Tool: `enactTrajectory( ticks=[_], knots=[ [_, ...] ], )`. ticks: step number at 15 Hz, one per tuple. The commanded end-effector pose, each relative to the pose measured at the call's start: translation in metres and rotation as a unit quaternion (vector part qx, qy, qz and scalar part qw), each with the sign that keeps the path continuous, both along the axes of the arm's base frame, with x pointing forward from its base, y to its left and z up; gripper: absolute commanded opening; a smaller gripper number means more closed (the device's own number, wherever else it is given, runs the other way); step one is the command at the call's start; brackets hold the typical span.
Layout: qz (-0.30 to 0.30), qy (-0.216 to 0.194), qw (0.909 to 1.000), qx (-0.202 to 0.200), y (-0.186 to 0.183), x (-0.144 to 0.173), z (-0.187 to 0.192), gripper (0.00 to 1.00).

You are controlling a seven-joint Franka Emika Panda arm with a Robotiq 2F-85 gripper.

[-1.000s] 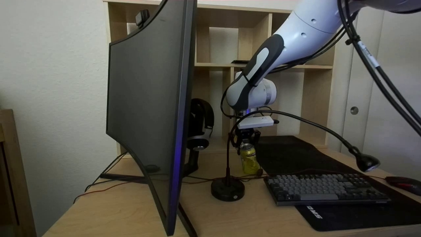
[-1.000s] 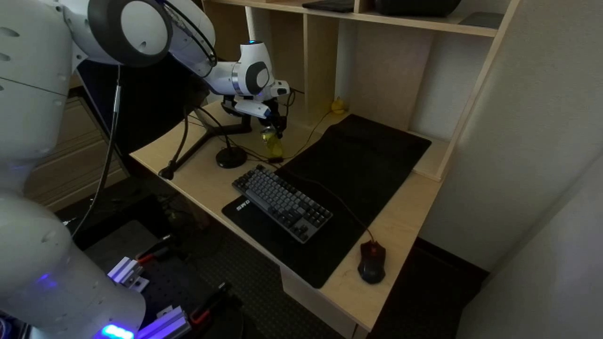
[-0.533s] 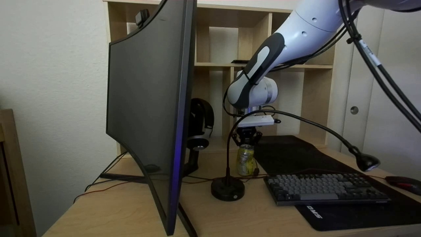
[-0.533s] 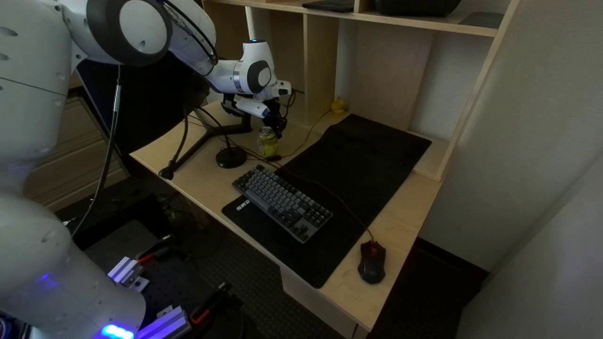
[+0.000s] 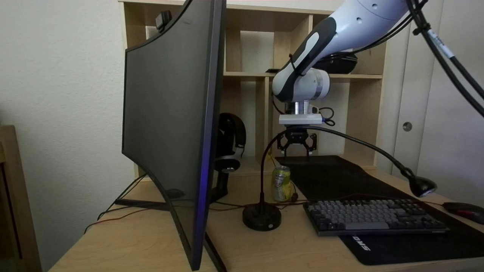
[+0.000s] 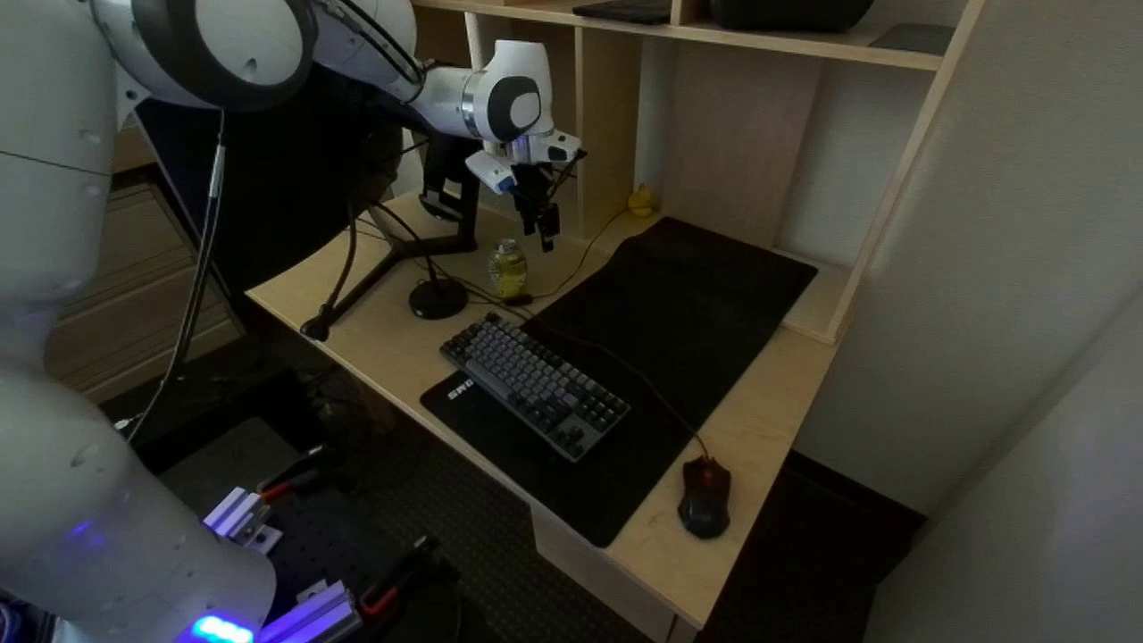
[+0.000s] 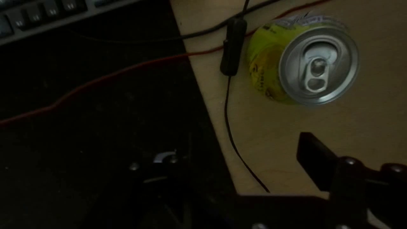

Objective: Put the drink can on the mat then turn on the lamp

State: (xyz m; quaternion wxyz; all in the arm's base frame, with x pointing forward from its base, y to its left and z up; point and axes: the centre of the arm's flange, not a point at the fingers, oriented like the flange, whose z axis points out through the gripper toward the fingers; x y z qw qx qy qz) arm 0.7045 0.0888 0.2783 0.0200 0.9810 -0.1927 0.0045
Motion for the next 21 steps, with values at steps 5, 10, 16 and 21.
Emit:
enactTrajectory(
  ticks=[5, 10, 16, 21],
  knots=[
    [-0.047, 0.031, 0.9984, 0.013, 0.003, -0.01, 0.023, 1.0],
    [-0.15, 0.069, 0.9859, 0.03, 0.02, -0.049, 0.019, 1.0],
    [-0.143, 0.053, 0.9879, 0.026, 0.02, -0.017, 0.008, 1.0],
    [-0.215, 0.04, 0.9719, 0.088, 0.045, -0.027, -0.02, 1.0]
  ],
)
